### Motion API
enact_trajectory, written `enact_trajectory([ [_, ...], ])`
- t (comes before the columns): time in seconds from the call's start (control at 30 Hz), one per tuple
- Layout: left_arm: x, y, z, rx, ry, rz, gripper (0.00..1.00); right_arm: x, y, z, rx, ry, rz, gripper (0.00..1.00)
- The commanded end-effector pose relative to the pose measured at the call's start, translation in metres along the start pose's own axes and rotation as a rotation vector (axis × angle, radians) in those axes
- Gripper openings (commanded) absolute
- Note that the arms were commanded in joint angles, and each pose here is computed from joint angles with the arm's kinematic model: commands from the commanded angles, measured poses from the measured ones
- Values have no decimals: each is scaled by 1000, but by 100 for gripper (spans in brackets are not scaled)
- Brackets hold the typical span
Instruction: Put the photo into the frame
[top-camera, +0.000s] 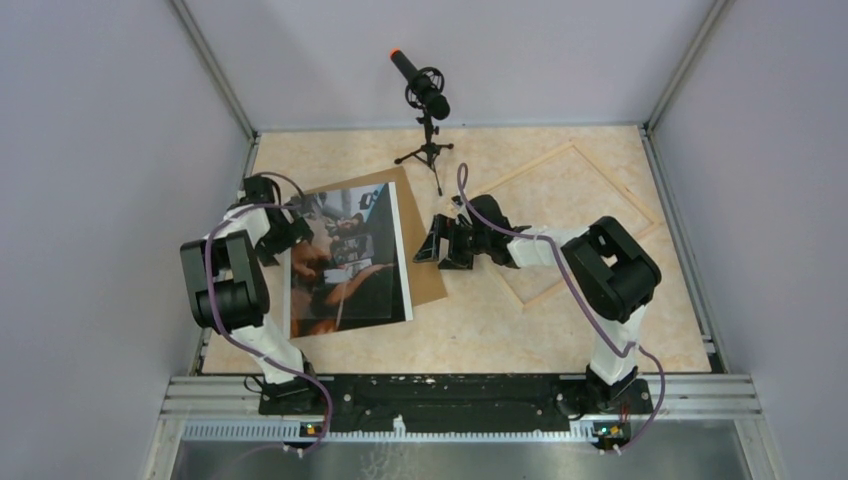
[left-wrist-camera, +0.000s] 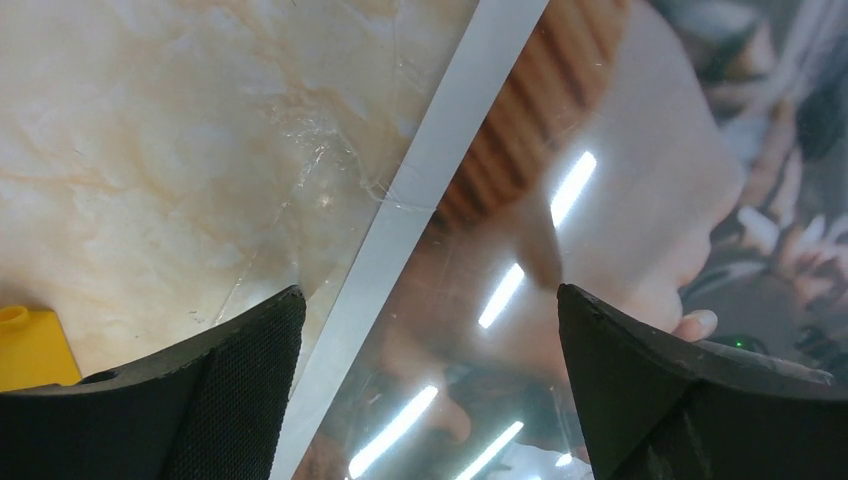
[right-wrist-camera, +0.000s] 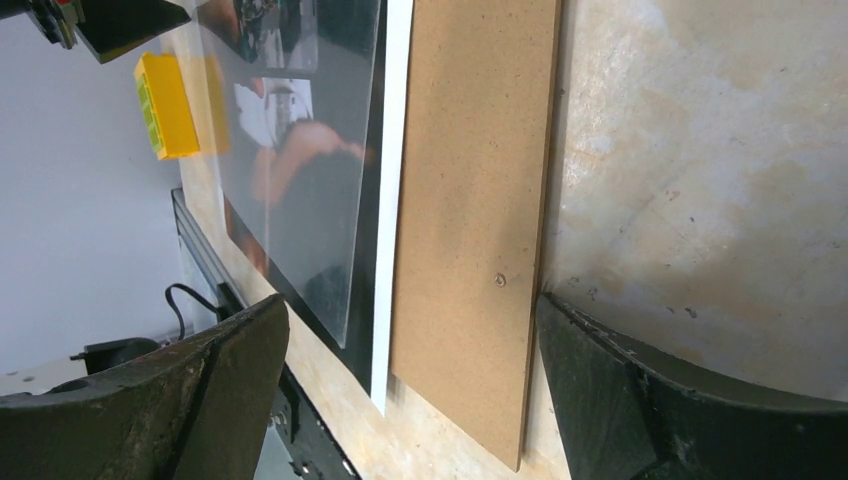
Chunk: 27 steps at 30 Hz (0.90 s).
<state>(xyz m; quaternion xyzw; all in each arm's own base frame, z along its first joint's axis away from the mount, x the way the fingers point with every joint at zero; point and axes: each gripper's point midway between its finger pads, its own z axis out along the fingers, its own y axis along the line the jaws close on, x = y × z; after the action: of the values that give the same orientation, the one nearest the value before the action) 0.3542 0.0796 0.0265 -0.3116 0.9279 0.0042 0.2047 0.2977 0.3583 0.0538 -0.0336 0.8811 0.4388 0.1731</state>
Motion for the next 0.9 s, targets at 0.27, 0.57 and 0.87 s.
enact_trajectory([
  [0.27,19,-18,-13,129,68,-33,98,-18,10,-3,-12,-62,-1,92],
  [0.57,-71,-26,-18,90,-117,-114,98,-20,15,-6,-23,-62,-19,92],
  [0.87,-99,13,29,-14,-91,-146,98,-13,21,-5,-80,-8,-41,92],
])
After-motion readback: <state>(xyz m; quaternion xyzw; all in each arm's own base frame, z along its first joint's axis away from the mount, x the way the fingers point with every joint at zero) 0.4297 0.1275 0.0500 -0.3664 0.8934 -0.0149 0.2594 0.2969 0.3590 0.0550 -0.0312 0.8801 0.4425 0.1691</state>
